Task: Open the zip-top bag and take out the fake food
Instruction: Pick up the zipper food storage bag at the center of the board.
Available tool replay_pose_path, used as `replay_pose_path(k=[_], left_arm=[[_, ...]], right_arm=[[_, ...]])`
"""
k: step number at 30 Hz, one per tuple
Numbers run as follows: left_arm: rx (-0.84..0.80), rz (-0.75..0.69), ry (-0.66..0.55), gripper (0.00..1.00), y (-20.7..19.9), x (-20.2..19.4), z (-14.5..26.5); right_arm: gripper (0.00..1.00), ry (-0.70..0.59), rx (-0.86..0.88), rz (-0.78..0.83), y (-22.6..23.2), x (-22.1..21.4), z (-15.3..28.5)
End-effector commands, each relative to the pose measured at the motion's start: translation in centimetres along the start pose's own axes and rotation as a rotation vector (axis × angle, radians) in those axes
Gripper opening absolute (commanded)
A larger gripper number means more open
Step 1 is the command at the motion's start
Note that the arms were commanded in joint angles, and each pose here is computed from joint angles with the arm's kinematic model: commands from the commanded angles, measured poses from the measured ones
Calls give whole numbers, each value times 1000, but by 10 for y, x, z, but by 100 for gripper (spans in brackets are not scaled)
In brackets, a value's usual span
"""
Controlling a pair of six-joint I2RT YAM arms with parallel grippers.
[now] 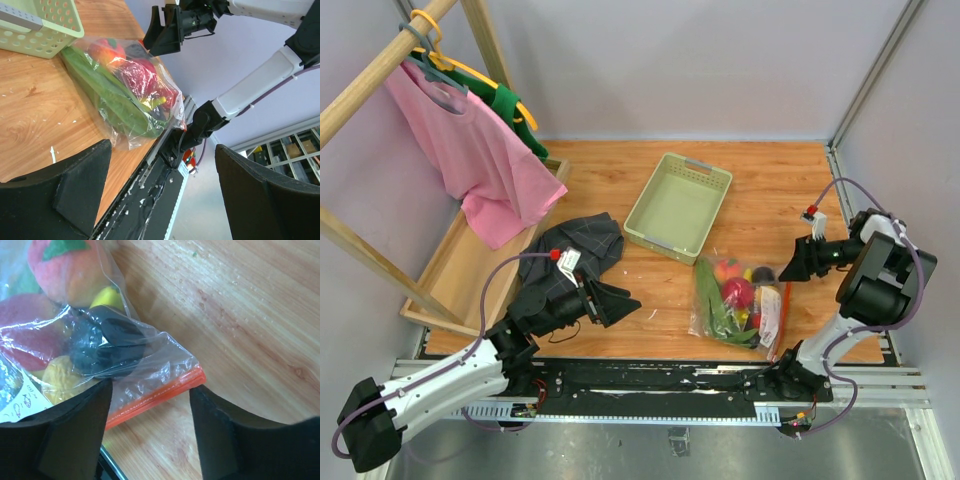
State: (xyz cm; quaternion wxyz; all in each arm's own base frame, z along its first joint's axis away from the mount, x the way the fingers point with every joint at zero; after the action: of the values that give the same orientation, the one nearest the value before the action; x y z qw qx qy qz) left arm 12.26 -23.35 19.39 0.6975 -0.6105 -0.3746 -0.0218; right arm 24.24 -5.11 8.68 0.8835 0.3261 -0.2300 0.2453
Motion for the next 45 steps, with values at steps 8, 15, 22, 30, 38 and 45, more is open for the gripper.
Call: replay_pose_path(k=[8, 15, 22, 30, 38, 45], left_arm=[[-61, -20, -17, 88, -14, 5, 0], [-75, -24, -15, 88, -17, 5, 1], [-100, -36, -22, 88, -23, 8, 3], [-113, -59, -18, 87, -29, 8, 2], [-75, -136, -5, 84, -38, 18, -18], [40, -267, -24, 82, -53, 18, -56]], right_arm=[[9, -119, 130, -13, 14, 16, 1], [1, -164, 86, 56, 29, 37, 22], [1, -293, 66, 138, 70, 80, 58], [1, -433, 15, 265, 123, 120, 95], [1, -550, -24, 144, 139, 142, 95], [1, -642, -20, -65, 143, 145, 88]])
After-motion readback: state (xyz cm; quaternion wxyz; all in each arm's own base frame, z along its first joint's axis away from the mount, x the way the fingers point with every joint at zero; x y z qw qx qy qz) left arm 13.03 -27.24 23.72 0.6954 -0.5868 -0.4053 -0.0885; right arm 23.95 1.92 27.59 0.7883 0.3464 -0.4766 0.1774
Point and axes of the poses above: each gripper's point midway between its finger pads, its own z axis back along the fingers, its own y axis along the line the jaws close on, x = y × z, the point moved 3 cm from there along z, back along the fingers, and after that the axes turned 6 degrees about z, right-handed, at the moved point
